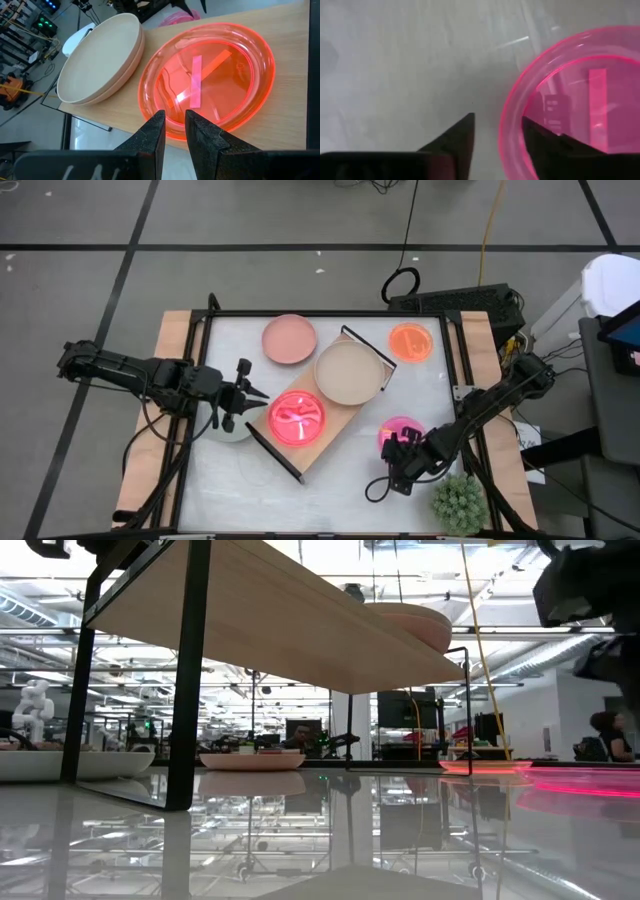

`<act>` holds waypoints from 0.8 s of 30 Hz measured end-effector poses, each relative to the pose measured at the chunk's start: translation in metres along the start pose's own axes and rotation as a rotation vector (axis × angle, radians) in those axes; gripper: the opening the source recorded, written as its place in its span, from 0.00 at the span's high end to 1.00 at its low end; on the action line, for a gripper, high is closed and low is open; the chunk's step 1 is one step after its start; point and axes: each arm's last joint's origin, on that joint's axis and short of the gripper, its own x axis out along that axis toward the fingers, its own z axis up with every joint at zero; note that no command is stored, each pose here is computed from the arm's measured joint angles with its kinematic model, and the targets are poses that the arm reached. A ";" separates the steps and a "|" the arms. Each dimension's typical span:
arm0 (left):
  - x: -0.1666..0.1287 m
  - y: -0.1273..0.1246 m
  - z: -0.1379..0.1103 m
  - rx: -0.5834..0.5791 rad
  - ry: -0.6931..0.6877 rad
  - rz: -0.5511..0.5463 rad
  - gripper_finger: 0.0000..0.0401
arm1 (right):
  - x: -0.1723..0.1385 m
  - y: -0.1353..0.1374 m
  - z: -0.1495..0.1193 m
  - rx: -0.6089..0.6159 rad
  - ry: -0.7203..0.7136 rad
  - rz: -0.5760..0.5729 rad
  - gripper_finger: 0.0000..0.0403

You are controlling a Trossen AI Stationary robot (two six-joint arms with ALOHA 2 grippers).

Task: Place and stack plates onto a shelf
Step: Stack the small pink plate on top of the small pink plate on the shelf

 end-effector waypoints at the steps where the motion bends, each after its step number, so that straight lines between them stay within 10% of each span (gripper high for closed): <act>1: 0.000 0.000 0.000 0.000 0.000 0.000 0.80 | 0.001 -0.001 -0.002 -0.033 -0.001 -0.003 0.59; 11: 0.000 0.000 0.000 0.001 0.001 0.000 0.80 | 0.017 -0.013 -0.015 -0.159 -0.026 -0.051 0.54; 24: 0.000 0.000 0.000 0.005 0.002 -0.001 0.80 | 0.018 -0.017 -0.018 -0.224 0.002 -0.085 0.86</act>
